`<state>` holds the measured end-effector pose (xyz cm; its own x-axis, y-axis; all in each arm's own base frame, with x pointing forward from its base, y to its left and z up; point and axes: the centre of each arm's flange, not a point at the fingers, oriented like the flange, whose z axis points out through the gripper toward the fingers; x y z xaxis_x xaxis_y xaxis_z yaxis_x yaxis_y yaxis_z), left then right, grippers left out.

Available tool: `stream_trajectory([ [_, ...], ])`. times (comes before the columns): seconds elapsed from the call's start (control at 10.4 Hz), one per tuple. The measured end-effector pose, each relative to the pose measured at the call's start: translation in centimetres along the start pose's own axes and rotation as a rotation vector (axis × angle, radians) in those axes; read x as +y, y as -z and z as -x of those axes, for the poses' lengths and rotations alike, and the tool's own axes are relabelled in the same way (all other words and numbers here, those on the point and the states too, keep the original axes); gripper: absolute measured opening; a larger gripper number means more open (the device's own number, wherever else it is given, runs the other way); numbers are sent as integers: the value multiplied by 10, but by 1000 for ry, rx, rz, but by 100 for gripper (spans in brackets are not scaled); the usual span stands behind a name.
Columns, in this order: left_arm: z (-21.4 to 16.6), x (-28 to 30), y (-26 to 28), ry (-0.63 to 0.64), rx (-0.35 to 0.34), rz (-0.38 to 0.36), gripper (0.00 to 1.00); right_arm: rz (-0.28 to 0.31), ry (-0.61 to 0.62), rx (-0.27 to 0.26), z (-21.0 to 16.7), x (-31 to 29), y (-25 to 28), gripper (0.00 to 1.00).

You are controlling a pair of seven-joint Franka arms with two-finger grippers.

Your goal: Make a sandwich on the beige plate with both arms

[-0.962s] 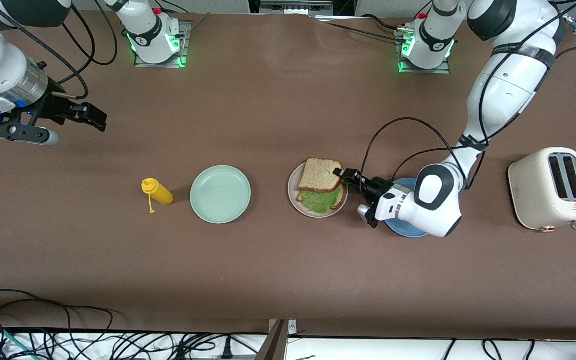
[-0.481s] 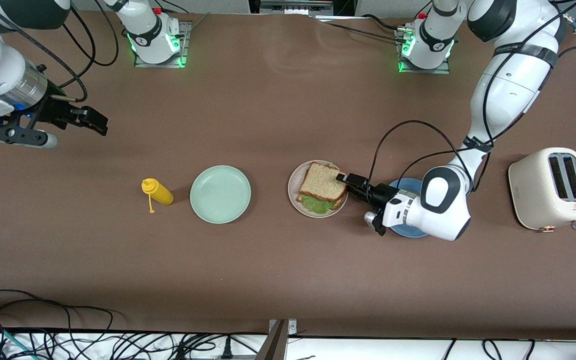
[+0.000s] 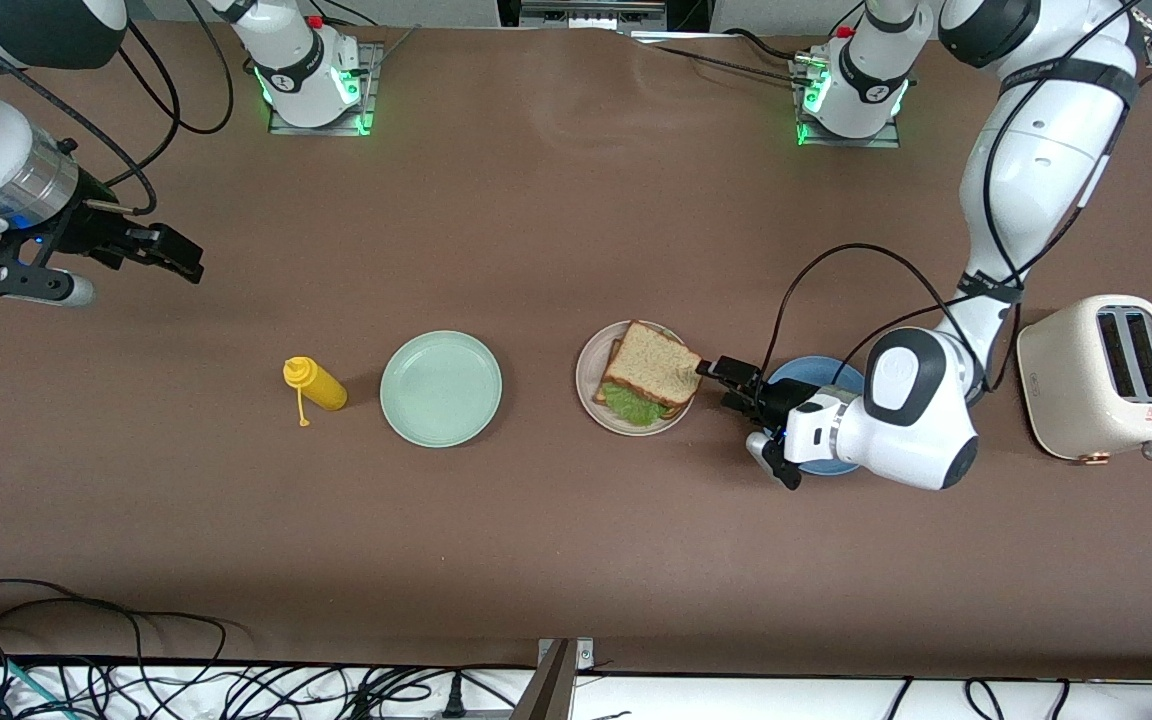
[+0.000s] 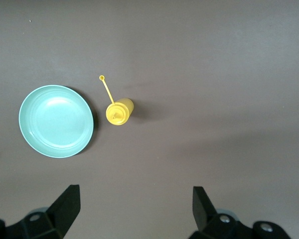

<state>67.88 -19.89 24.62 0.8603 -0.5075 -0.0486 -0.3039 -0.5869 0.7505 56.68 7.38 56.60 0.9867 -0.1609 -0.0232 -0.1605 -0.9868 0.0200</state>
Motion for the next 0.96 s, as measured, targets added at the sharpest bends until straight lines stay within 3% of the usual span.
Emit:
stream_trajectory([
  [0.58, 28, 123, 99, 166, -53, -428, 100, -22, 6, 38, -2, -5, 19, 100],
  [0.77, 50, 167, 142, 190, -19, -581, 100, -22, 9, 35, -2, -7, 17, 100],
  [0.96, 89, 194, 206, 247, 78, -706, 100, -22, 9, 26, -5, -7, 12, 100],
])
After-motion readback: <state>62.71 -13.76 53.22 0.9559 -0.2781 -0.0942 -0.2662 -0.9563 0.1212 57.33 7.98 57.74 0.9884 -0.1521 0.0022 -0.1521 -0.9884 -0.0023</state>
